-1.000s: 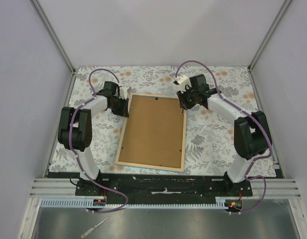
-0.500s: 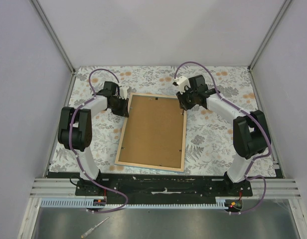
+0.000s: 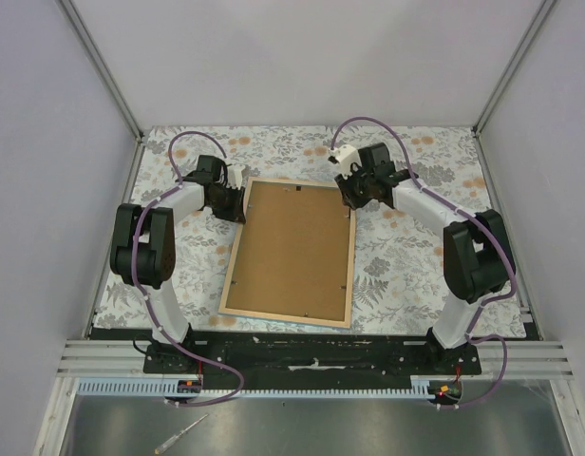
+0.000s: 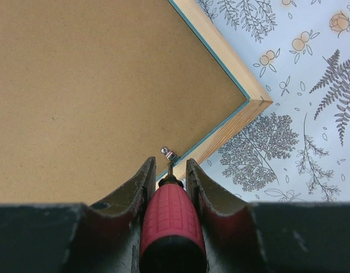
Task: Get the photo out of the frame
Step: Release the photo frame item from the photo frame.
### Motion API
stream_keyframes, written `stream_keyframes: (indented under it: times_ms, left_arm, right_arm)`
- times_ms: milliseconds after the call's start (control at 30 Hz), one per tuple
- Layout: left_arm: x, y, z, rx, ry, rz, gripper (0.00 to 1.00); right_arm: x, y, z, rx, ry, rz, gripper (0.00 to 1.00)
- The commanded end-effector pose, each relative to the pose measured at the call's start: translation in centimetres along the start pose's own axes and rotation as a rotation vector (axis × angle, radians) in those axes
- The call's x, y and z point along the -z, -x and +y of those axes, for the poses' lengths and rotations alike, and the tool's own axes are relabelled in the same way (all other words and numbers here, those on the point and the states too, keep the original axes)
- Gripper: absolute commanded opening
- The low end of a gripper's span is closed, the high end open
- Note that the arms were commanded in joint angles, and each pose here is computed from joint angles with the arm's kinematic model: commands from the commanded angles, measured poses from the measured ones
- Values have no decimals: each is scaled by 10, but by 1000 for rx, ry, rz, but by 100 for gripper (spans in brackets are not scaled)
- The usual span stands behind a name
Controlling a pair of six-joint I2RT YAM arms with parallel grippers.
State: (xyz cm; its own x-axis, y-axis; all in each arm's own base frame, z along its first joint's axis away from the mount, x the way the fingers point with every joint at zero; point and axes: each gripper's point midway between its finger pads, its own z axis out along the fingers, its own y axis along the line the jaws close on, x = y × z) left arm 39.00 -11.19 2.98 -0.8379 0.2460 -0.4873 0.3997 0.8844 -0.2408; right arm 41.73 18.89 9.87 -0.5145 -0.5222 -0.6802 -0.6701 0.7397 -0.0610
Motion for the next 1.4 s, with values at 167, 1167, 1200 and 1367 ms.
stream_keyframes:
  times_ms: [167, 1167, 1200, 1367]
  left_arm:
    - [-6, -2, 3, 14, -6, 4, 3]
    - [-9, -5, 0, 21, -29, 15, 2]
    - [-9, -5, 0, 20, -30, 17, 2]
    - [-8, -5, 0, 20, -31, 15, 2]
  right_arm:
    - [-3, 5, -5, 67, -63, -42, 0]
    - [-5, 16, 24, 274, -26, -197, 0]
    - [-4, 17, 26, 285, -20, -206, 0]
    - [-4, 21, 30, 336, -28, -234, 0]
